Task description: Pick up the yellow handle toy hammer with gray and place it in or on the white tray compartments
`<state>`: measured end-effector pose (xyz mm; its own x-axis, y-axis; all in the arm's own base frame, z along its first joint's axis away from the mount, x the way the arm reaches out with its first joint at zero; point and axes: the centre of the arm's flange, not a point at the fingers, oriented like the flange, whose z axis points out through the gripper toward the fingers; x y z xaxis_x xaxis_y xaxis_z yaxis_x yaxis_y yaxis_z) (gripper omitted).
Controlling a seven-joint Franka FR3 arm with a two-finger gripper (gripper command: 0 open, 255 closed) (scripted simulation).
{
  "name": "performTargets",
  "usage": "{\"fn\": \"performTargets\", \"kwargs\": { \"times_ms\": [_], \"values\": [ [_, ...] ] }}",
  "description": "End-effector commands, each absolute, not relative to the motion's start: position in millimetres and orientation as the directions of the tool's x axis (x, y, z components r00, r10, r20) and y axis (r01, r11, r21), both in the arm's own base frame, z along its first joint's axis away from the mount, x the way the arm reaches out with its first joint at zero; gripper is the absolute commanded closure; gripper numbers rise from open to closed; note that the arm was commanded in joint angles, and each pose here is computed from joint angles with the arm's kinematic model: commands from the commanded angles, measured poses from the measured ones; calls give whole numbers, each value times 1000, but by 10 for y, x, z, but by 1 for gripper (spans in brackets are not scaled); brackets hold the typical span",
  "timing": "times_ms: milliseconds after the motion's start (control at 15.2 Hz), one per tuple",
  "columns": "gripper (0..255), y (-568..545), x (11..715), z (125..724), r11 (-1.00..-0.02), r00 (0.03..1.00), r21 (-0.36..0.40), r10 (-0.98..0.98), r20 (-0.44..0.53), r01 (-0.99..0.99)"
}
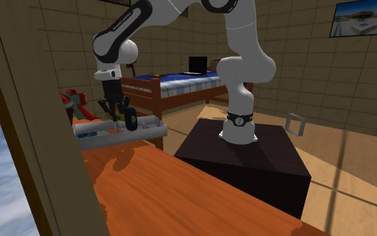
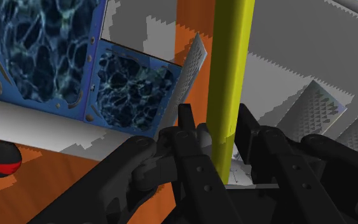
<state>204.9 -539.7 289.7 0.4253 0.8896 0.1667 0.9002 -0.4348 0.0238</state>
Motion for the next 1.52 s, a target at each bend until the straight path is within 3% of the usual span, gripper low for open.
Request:
{"fn": "performTargets", "kwargs": {
  "times_ms": [0,264,330,660,924,1452],
  "values": [
    [255,-5392,2048,2886,-435,425,23,890,167,900],
    [255,-5392,2048,2886,-435,425,23,890,167,900],
    [0,-5392,2048,2886,-435,425,23,890,167,900],
    [0,-5392,2048,2886,-435,425,23,890,167,900],
    [0,-5462,2002,3379,-435,425,23,890,167,900],
    [0,-5462,2002,3379,-435,425,23,890,167,900]
  ]
}}
